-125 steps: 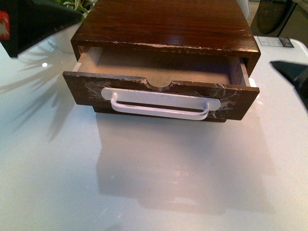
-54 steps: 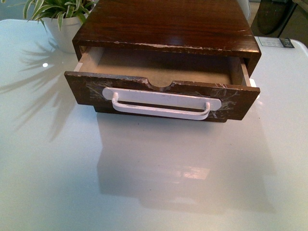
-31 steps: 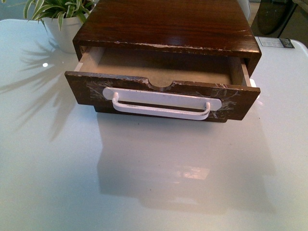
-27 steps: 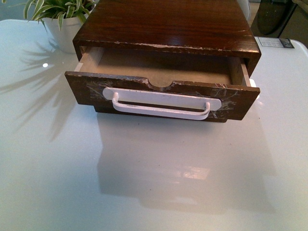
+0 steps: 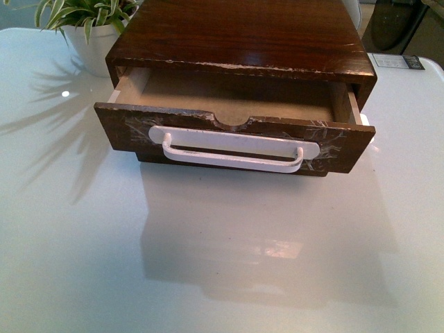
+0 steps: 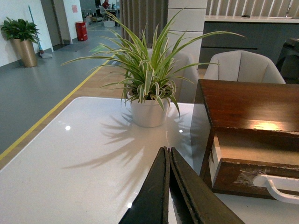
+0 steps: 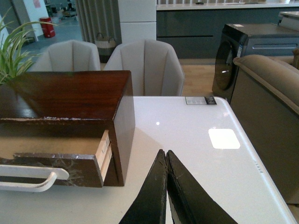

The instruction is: Open drawer

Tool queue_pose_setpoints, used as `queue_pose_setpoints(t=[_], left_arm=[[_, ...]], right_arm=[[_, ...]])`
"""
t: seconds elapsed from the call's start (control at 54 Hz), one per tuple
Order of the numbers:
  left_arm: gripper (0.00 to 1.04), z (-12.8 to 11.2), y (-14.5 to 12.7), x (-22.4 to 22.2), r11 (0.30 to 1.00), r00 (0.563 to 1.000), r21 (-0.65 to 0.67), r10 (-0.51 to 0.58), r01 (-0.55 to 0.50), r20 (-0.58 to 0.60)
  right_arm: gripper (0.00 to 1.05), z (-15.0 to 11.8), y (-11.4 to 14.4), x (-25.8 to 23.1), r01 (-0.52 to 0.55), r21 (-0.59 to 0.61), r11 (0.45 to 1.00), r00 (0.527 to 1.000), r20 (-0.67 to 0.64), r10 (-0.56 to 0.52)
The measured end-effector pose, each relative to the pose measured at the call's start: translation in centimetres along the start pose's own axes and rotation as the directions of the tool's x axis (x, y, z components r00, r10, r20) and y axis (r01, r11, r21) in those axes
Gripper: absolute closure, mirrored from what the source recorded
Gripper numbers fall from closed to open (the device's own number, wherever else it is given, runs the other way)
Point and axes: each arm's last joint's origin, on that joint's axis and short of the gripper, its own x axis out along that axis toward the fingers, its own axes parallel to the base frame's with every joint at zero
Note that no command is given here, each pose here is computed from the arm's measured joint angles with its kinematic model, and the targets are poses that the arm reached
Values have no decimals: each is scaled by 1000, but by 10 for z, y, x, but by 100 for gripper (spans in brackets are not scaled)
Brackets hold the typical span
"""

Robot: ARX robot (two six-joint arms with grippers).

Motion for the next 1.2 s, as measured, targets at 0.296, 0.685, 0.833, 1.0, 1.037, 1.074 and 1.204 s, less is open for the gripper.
queue_pose_setpoints(t=[0.296, 0.685, 0.833, 1.0, 1.037, 1.074, 1.204], left_arm=[[103, -3, 0, -11, 1000, 1000, 0, 0, 0, -6], [58, -3, 0, -11, 1000, 1000, 0, 0, 0, -6], [32, -3, 0, -11, 1000, 1000, 0, 0, 0, -6], [7, -3, 0, -11, 1000, 1000, 1, 0, 0, -6], [8, -3, 0, -11, 1000, 1000, 3, 0, 0, -6], [9, -3, 0, -11, 1000, 1000, 3, 0, 0, -6], [8, -3, 0, -11, 1000, 1000, 3, 0, 0, -6]], right_arm=[[103, 0, 0, 0, 0, 0, 1000, 1000, 1, 0], [44, 0, 0, 0, 0, 0, 1000, 1000, 1, 0], [20, 0, 0, 0, 0, 0, 1000, 1000, 1, 0], [9, 0, 0, 0, 0, 1, 1000, 1000, 1, 0], [9, 0, 0, 0, 0, 1, 1000, 1000, 1, 0], [9, 0, 0, 0, 0, 1, 1000, 1000, 1, 0], [9, 0, 0, 0, 0, 1, 1000, 1000, 1, 0]])
